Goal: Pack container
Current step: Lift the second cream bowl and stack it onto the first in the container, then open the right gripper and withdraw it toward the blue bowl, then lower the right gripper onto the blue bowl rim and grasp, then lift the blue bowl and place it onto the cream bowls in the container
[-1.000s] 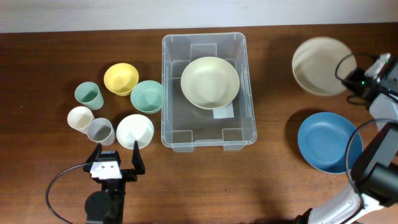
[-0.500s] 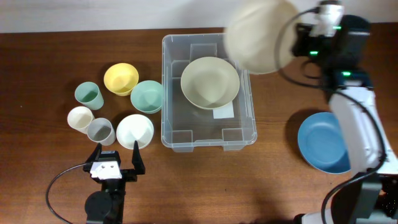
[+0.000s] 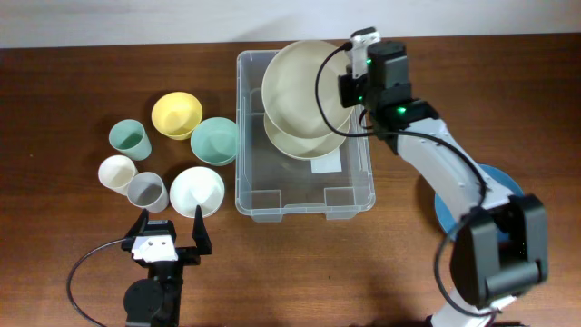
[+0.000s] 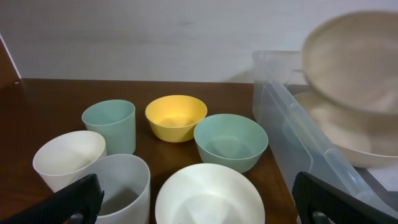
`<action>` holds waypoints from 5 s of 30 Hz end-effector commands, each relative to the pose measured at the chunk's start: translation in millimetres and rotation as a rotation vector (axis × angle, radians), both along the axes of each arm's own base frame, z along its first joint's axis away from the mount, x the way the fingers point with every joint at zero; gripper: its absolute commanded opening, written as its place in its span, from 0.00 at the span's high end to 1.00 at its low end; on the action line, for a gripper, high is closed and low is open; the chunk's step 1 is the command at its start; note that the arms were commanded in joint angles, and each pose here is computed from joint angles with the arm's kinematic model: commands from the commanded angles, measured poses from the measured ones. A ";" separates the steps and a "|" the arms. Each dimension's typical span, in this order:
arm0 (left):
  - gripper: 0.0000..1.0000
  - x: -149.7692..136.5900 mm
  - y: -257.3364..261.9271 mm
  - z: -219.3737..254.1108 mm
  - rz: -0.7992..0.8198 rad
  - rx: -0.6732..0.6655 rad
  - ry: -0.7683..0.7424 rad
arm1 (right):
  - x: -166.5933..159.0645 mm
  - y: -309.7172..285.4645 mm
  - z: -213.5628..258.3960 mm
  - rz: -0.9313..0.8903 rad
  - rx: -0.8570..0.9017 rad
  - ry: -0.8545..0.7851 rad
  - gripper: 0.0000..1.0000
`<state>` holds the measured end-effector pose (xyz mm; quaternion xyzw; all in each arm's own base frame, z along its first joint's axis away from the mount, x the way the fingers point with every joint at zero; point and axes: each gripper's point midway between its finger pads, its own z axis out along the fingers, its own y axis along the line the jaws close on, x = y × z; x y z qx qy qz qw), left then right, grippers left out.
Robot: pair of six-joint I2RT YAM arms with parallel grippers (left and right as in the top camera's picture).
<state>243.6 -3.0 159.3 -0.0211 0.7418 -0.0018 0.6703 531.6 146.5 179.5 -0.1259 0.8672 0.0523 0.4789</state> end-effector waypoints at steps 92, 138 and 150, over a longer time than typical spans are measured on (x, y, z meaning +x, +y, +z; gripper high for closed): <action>0.01 0.5 -0.5 -3.7 -0.007 0.018 0.006 | -210.6 -196.1 -121.9 -0.647 0.181 0.880 0.33; 0.00 0.5 -0.5 -3.7 -0.007 0.018 0.006 | -110.7 -210.1 -133.9 -0.416 0.064 0.485 0.96; 0.00 0.5 -0.5 -3.7 -0.007 0.018 0.006 | -73.8 -201.6 -100.6 -0.183 -0.112 0.312 0.96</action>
